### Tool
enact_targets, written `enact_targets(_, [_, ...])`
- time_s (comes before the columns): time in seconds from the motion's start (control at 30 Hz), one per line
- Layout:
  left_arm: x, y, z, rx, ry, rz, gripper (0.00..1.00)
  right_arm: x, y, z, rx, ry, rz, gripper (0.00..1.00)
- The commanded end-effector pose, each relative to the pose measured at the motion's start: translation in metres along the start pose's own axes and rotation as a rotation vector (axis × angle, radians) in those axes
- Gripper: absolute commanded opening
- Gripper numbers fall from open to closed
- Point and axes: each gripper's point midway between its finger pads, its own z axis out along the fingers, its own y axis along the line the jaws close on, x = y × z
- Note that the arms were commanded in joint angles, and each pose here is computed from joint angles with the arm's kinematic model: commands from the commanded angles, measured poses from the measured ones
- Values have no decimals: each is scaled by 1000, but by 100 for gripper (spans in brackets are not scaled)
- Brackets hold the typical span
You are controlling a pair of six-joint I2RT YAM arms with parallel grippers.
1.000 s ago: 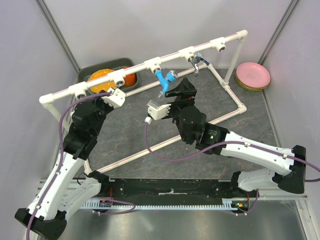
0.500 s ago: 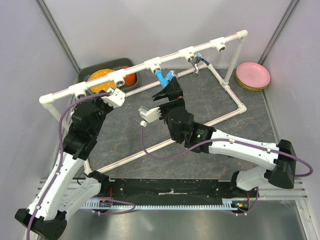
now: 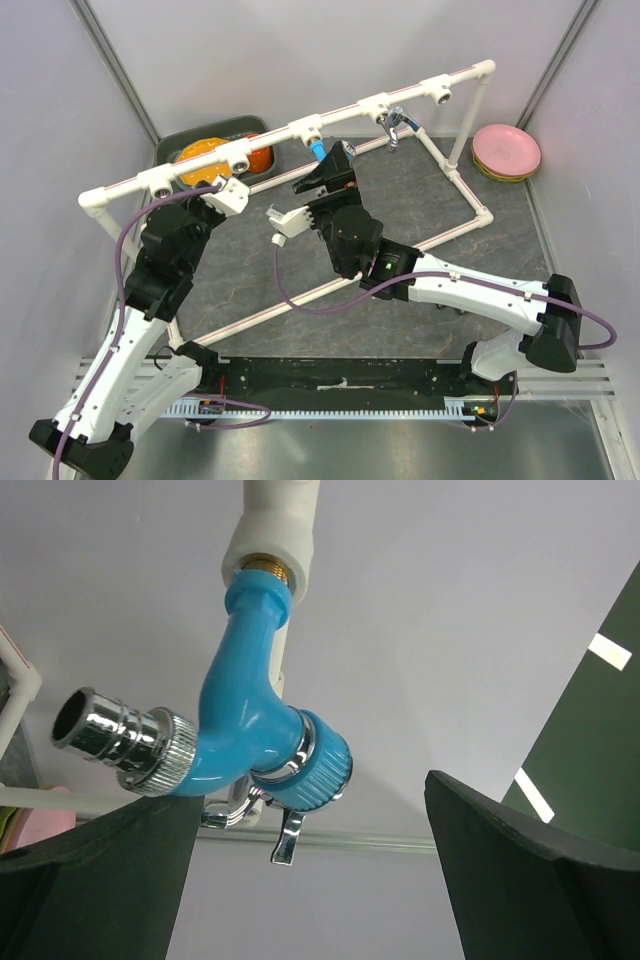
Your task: Install the water faucets
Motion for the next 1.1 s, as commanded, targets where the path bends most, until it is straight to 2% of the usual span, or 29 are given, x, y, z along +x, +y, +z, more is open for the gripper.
enact_targets(0.0, [-4, 3, -2, -14, -22, -28, 31, 5, -18, 4, 24, 14, 42, 98])
enact_targets(0.2, [-4, 3, -2, -14, -22, -28, 31, 12, -8, 13, -7, 38, 41, 93])
enact_targets(0.37, [-4, 3, -2, -14, -22, -28, 31, 11, -2, 16, -25, 36, 64, 81])
enact_targets(0.5, [-4, 3, -2, -15, -21, -28, 31, 10, 2, 17, -32, 39, 83, 63])
enact_targets(0.63, [-4, 4, -2, -16, -22, -27, 31, 11, 7, 18, -39, 49, 126, 54])
enact_targets(0.87, [-4, 4, -2, -17, -23, -29, 31, 13, 15, 20, -53, 50, 297, 40])
enact_targets(0.9, [-5, 4, -2, -16, -24, -29, 31, 12, 15, 20, -48, 48, 364, 35])
enact_targets(1.07, [-4, 4, -2, -16, -22, -29, 31, 11, 16, 20, -46, 39, 562, 27])
